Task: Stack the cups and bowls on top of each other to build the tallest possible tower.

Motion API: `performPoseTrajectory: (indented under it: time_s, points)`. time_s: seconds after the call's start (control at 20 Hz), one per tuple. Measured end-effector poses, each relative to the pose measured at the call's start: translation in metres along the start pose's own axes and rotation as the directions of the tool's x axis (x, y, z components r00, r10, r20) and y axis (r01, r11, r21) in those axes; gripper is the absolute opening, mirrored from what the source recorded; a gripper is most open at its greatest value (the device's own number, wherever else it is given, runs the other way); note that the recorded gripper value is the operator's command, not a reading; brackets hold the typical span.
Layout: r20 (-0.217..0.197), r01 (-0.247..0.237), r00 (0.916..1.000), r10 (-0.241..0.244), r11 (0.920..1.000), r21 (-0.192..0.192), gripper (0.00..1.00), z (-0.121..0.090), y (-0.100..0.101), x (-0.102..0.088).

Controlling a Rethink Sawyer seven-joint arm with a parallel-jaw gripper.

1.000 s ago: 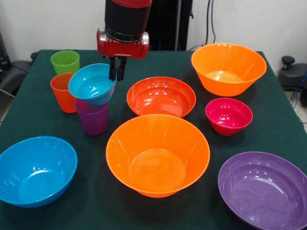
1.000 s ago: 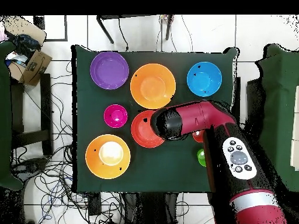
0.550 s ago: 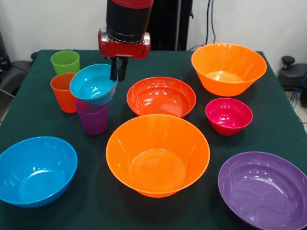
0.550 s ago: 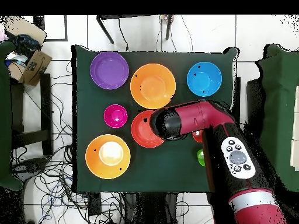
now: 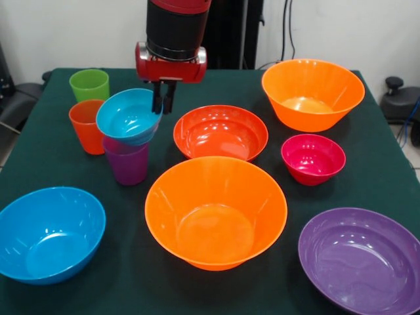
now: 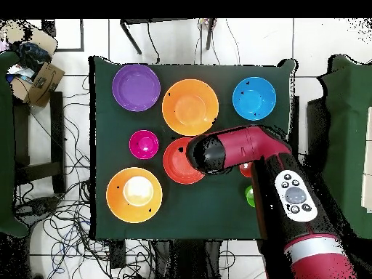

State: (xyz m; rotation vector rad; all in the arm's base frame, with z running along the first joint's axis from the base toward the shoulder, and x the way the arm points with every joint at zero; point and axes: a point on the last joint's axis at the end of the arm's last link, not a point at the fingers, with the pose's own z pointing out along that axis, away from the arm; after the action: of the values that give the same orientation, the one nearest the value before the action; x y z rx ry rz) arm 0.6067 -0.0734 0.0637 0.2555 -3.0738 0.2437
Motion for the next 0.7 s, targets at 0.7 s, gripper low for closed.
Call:
performPoseTrajectory:
  time_s: [0.7]
  points:
    - [0.018, 0.0, 0.9998, 0.0, 1.0, -0.001, 0.0, 0.0, 0.0001, -0.0024]
